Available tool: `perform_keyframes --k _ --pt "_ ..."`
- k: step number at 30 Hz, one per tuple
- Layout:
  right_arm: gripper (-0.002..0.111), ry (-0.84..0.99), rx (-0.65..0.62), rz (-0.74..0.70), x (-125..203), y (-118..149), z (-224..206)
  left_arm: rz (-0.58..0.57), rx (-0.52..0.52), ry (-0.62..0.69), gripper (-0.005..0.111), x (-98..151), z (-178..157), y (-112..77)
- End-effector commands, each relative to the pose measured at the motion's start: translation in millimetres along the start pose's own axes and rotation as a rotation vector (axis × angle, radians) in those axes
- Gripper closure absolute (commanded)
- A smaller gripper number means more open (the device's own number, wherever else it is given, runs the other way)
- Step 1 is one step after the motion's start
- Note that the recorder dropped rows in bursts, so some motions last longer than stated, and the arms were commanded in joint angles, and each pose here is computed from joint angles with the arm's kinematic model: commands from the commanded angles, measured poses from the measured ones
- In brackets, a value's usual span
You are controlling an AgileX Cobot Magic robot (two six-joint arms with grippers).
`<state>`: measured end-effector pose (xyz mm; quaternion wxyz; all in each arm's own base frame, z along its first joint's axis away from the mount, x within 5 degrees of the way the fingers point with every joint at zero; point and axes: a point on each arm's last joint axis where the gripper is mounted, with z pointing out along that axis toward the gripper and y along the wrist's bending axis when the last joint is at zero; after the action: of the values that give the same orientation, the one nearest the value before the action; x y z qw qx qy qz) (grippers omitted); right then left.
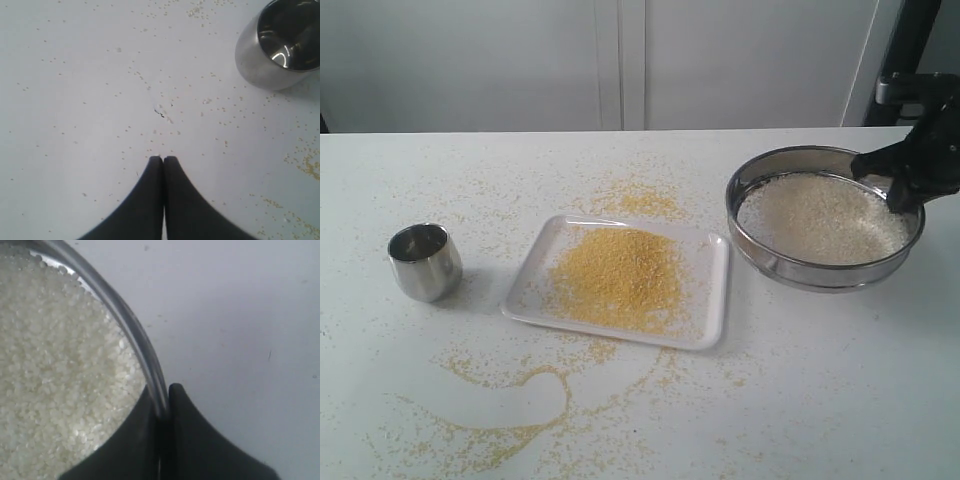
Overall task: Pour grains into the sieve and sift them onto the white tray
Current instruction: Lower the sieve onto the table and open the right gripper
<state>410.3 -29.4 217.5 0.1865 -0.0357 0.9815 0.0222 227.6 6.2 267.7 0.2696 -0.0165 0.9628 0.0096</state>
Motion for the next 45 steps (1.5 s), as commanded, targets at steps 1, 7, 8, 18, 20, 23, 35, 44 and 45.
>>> perform_keyframes --k 1,7,8,18,20,23,35,44,45 --pt "0.108 -0.095 0.008 0.038 -2.6 -6.6 -3.7 -0.007 0.003 0.003 0.107 0.8 -2.2 -0.1" --pt "0.108 -0.098 0.022 0.026 0.0 -9.1 12.9 -0.007 0.003 0.003 0.107 0.8 -2.2 -0.1" --pt "0.108 -0.094 0.022 0.027 0.2 -9.5 16.9 -0.007 0.003 0.003 0.107 0.8 -2.2 -0.1" --pt "0.108 -0.032 0.044 -0.002 6.6 -14.5 50.2 -0.007 0.003 0.003 0.107 0.8 -2.2 -0.1" --pt "0.108 -0.020 0.042 -0.001 8.0 -14.7 54.6 -0.007 0.003 0.003 0.107 0.8 -2.2 -0.1" --pt "0.108 0.006 0.040 -0.003 11.0 -15.2 62.4 -0.007 0.003 0.003 0.107 0.8 -2.2 -0.1" --pt "0.095 0.031 0.059 -0.032 14.0 -17.6 70.1 -0.007 0.003 0.003 0.107 0.8 -2.2 -0.1" --pt "0.067 0.034 0.058 -0.023 14.3 -17.5 70.1 -0.007 0.003 0.003 0.107 0.8 -2.2 -0.1" --pt "0.067 0.037 0.059 -0.023 14.6 -17.6 70.1 -0.007 0.003 0.003 0.107 0.8 -2.2 -0.1"
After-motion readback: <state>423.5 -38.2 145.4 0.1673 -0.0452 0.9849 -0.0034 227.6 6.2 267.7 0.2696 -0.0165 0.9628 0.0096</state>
